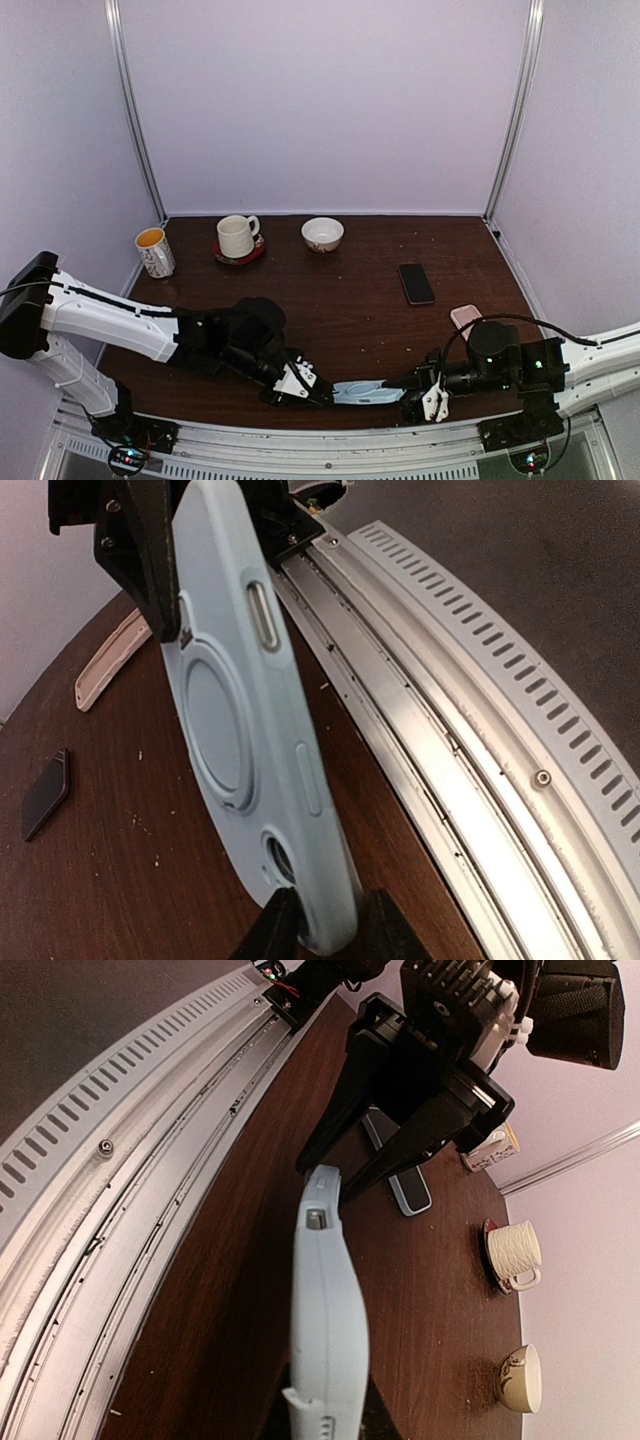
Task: Take the phone out of the phone case
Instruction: Remove the top left corner of the phone from the phone case.
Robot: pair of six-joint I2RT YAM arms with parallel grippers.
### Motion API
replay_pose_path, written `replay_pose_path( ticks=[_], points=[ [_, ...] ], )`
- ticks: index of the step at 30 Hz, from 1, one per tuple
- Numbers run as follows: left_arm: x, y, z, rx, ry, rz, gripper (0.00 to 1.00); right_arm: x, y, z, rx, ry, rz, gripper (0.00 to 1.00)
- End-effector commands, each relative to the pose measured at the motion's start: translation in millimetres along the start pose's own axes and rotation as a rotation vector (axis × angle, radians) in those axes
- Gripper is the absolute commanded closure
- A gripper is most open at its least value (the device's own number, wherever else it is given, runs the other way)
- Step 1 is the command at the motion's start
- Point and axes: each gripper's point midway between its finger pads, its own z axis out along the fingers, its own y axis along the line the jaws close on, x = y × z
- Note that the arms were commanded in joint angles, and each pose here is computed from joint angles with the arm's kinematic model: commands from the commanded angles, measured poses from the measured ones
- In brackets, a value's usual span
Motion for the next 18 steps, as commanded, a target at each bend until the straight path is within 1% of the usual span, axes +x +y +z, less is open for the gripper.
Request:
replay_pose_path(
  ticks=[1, 4, 10, 15, 18],
  points=[
    [-3.5, 9.3, 0.5, -0.042, 0.004, 0.028, 0.74, -17.9, -22.6, -5.0, 0.094, -0.065, -0.003, 1.00],
    [-2.2, 10.7, 1.3, -0.045, 0.012, 0.034, 0.77, -17.6, -22.0, -4.6, 0.092, -0.065, -0.004, 1.00],
    [0.6, 17.8, 2.8, -0.076, 0.029, 0.060, 0.86, -18.5, -19.3, -4.7, 0.077, -0.069, -0.012, 1.00],
    [1.4, 26.3, 1.8, -0.098, 0.054, 0.097, 0.88, -18.0, -13.0, -2.9, 0.034, -0.062, -0.034, 1.00],
    [2.2, 30.6, -0.9, -0.080, 0.057, 0.103, 0.90, -17.0, -5.1, -2.0, -0.002, -0.056, -0.055, 1.00]
  ],
)
